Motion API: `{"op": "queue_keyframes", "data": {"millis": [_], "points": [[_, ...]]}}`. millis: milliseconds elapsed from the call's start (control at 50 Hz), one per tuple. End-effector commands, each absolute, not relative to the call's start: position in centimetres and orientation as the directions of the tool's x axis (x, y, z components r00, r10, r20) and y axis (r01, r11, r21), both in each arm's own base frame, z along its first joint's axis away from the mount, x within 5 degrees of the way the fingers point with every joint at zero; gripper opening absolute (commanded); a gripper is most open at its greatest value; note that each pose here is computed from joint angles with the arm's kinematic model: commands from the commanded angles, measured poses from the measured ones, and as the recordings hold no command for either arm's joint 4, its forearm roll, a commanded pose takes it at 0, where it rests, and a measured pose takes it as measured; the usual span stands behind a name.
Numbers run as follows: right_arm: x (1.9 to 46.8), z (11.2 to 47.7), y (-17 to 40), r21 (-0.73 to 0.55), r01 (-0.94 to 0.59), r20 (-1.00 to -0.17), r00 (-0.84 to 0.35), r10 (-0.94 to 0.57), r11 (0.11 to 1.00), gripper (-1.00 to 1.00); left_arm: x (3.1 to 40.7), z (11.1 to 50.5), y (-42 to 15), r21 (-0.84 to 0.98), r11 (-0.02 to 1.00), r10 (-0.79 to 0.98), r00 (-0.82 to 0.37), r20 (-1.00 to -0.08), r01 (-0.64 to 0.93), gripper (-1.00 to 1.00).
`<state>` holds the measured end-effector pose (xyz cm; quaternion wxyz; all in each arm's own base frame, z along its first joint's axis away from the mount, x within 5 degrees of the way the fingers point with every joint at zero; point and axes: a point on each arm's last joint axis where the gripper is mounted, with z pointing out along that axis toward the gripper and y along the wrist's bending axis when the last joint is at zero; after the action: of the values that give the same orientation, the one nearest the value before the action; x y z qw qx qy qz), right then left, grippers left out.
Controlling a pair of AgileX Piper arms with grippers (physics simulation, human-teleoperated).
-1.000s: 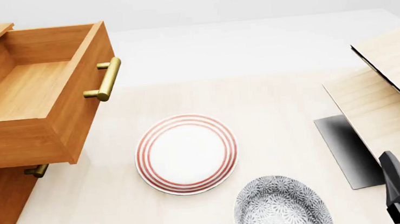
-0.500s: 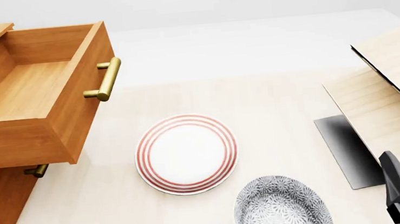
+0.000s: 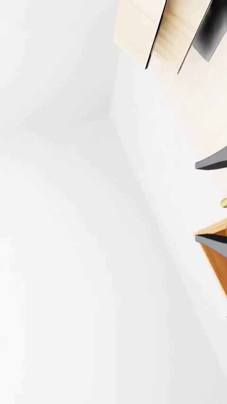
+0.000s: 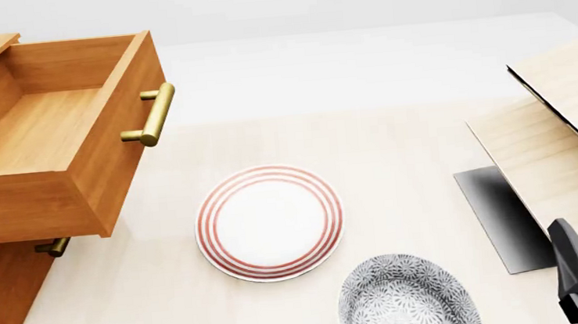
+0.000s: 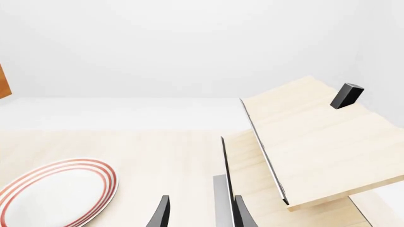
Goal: Close the top drawer of the cabinet.
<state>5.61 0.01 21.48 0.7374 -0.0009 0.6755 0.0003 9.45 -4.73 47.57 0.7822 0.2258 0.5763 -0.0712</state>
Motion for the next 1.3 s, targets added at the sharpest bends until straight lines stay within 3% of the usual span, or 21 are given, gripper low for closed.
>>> {"op": "queue_keyframes", "data": {"millis": [20,100,340,840,860,1300], "points": [[5.6,21.5,0.0,-0.001,-0.002,-0.996,0.087,-0.001,1.0,1.0,13.9,47.9,-7.8,0.321,0.842,0.23,0.249,-0.941,0.434,1.0],[5.6,21.5,0.0,-0.001,-0.002,-0.996,0.087,-0.001,1.0,1.0,15.5,47.5,-9.2,0.313,0.826,0.243,0.205,-0.948,0.468,1.0],[5.6,21.5,0.0,-0.001,-0.002,-0.996,0.088,-0.001,1.0,1.0,16.2,49.1,-11.4,0.326,0.786,0.232,0.237,-0.943,0.525,1.0],[5.6,21.5,0.0,-0.001,-0.002,-0.996,0.087,-0.001,1.0,1.0,18.9,49.5,-16.8,0.314,0.705,0.247,0.194,-0.949,0.635,1.0],[5.6,21.5,0.0,-0.001,-0.001,-0.996,0.087,-0.001,1.0,1.0,19.6,48.8,-18.2,0.248,0.7,0.225,0.123,-0.967,0.67,1.0],[5.6,21.5,0.0,-0.001,-0.002,-0.996,0.087,-0.001,1.0,1.0,21.3,45.7,-23.0,0.14,0.657,0.202,0.005,-0.979,0.74,1.0]]}}
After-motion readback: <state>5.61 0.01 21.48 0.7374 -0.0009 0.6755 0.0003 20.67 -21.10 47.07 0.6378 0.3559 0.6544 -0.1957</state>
